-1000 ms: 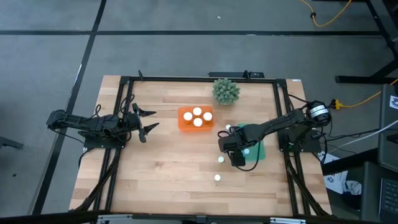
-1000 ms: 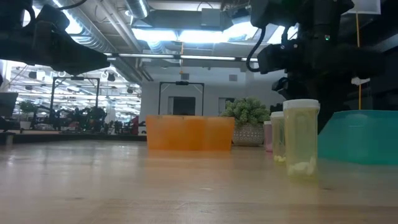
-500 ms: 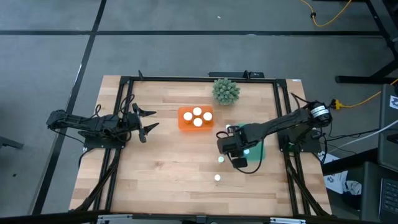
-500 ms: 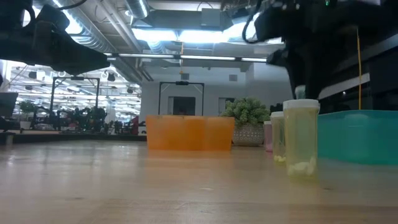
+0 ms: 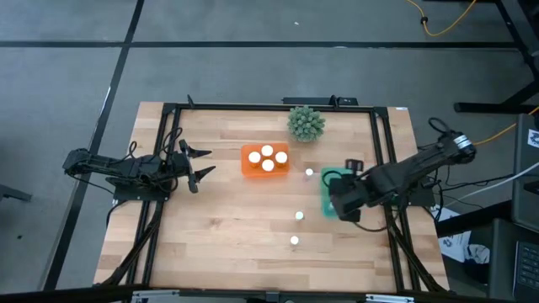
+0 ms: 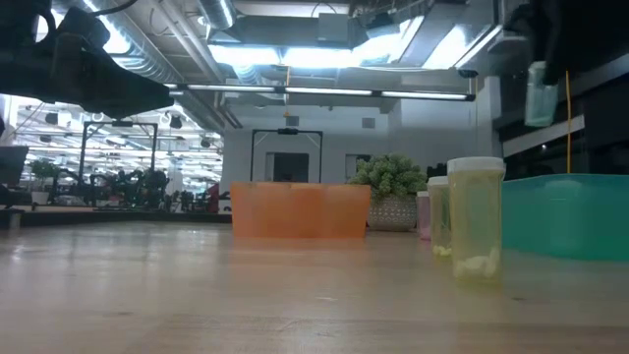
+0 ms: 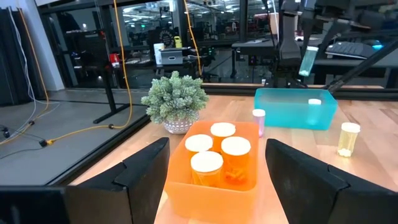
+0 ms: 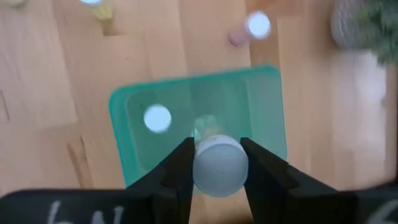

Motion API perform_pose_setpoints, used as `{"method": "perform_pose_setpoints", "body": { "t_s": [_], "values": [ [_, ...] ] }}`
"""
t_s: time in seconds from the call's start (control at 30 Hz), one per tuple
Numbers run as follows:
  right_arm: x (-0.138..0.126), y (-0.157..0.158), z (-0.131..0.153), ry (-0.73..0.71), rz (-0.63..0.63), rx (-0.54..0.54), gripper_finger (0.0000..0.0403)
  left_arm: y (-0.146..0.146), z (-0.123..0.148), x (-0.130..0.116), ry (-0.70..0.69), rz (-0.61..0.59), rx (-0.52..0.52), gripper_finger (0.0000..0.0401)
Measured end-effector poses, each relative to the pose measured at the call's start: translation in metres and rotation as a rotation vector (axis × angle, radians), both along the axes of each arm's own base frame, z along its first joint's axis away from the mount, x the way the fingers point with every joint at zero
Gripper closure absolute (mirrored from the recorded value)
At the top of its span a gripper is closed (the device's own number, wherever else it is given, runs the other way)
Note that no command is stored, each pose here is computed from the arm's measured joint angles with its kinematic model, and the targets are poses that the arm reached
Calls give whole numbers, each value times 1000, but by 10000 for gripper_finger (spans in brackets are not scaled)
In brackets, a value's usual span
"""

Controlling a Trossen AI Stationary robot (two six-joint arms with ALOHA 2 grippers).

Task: Pick and place medicine bottles into bin by pill shape (circle, oval)
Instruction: Put the blue pill bottle into the blue bin

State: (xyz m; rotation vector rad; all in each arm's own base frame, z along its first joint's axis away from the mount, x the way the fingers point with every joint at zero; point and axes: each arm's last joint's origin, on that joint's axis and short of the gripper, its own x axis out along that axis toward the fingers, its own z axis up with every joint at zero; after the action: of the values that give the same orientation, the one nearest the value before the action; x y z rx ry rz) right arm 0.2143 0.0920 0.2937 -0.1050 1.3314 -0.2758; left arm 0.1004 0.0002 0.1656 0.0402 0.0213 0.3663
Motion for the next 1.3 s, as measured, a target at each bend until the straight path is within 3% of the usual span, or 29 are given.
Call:
{"method": "perform_pose_setpoints", "body": {
  "t_s": [0.13, 0.27, 0.6, 0.93, 1.3],
  "values": [
    [-25, -6, -8, -13, -75, 15, 290, 0, 0, 0, 0, 0, 0, 144],
    [-40, -18, -33, 6, -138, 0, 289, 0, 0, 0, 0, 0, 0, 144],
    [-34, -55, -89, -47, -220, 44, 289, 0, 0, 0, 0, 0, 0, 144],
    [-27, -87, -98, -31, -261, 144, 289, 0, 0, 0, 0, 0, 0, 144],
    [-24, -98, -99, -40, -294, 140, 289, 0, 0, 0, 0, 0, 0, 144]
  ]
}}
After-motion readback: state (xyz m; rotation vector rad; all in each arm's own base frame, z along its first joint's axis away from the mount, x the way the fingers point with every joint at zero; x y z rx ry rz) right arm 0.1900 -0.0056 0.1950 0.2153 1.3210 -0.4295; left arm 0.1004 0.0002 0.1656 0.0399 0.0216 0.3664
